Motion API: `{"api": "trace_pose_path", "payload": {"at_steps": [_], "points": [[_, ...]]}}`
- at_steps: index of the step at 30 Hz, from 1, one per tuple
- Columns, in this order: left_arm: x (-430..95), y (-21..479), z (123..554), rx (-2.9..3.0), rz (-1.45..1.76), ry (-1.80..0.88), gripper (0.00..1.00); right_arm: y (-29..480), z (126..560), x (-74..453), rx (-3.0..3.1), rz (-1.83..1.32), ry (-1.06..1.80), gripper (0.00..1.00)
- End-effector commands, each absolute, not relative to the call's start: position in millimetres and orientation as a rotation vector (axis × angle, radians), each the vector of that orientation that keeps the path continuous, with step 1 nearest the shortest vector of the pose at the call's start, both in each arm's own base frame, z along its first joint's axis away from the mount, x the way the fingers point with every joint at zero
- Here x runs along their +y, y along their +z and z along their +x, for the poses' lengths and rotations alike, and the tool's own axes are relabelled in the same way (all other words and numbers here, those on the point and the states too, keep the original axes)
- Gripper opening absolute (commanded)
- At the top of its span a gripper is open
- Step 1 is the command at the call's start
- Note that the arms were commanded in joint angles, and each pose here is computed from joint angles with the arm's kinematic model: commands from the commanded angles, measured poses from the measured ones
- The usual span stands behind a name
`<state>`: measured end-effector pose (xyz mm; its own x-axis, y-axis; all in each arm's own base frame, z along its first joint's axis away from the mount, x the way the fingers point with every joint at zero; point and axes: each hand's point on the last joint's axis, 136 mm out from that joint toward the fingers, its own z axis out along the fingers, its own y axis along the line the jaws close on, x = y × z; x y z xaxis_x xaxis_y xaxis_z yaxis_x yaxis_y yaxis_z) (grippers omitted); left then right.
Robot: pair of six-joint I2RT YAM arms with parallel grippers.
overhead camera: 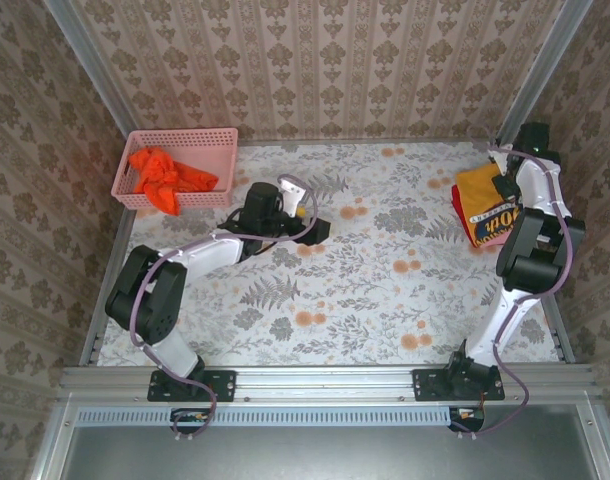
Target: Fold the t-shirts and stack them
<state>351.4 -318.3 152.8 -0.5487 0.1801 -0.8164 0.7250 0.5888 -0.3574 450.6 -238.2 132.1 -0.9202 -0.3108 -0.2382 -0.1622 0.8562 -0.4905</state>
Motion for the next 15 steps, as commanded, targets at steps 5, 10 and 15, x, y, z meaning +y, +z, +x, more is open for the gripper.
{"api": "trace_pose_path", "payload": {"at_steps": [5,10,15], "points": [[-314,170,352,2.014,0.703,-0.931,1.0,134,459,-272,2.694,-0.355,-0.932,0.3],[-313,170,351,2.014,0.695,-0.936,1.0,173,472,-268,2.557,-0.295,-0.993,0.83],[-313,170,351,2.01,0.694,-0.94,1.0,213,477,-245,2.455,-0.25,-0.961,0.85]]}}
